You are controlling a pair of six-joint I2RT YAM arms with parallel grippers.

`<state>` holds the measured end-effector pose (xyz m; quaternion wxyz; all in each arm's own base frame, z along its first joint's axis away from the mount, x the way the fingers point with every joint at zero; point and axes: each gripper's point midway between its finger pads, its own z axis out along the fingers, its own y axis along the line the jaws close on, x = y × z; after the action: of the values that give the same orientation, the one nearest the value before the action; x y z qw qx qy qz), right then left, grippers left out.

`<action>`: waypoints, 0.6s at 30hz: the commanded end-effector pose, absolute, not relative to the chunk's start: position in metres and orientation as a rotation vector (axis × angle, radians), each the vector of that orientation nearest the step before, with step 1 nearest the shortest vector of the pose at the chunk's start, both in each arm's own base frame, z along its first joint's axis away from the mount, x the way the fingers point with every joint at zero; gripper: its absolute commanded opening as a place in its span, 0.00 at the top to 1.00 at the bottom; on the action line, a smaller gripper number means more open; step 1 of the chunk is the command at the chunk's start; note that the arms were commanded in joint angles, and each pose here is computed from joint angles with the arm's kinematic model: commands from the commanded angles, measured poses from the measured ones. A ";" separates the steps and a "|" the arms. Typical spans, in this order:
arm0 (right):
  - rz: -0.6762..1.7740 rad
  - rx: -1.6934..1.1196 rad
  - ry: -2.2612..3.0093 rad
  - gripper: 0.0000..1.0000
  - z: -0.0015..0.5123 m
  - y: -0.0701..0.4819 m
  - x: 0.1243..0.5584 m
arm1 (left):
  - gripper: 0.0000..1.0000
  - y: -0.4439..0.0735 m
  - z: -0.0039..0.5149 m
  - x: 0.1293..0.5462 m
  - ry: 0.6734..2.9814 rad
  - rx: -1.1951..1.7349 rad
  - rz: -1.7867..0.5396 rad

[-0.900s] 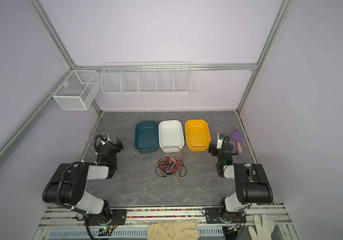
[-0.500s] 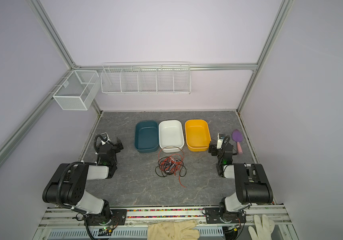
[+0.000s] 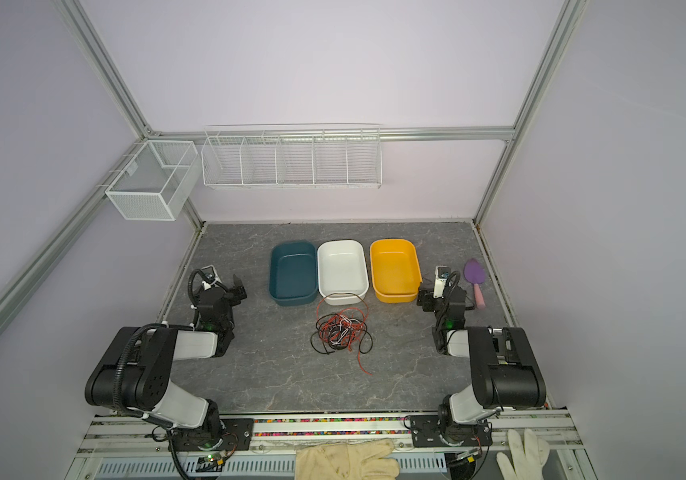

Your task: Untangle the cables

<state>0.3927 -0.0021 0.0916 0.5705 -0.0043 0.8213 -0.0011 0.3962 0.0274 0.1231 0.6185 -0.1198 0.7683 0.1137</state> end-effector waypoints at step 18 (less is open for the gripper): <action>-0.085 -0.027 1.958 0.12 0.138 0.013 0.380 | 0.01 0.031 0.147 0.394 1.784 -0.274 0.281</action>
<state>0.3867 0.0113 0.1243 0.5676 -0.0158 0.8230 -0.0144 0.3912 0.0287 0.1304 0.6130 -0.1199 0.7721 0.1170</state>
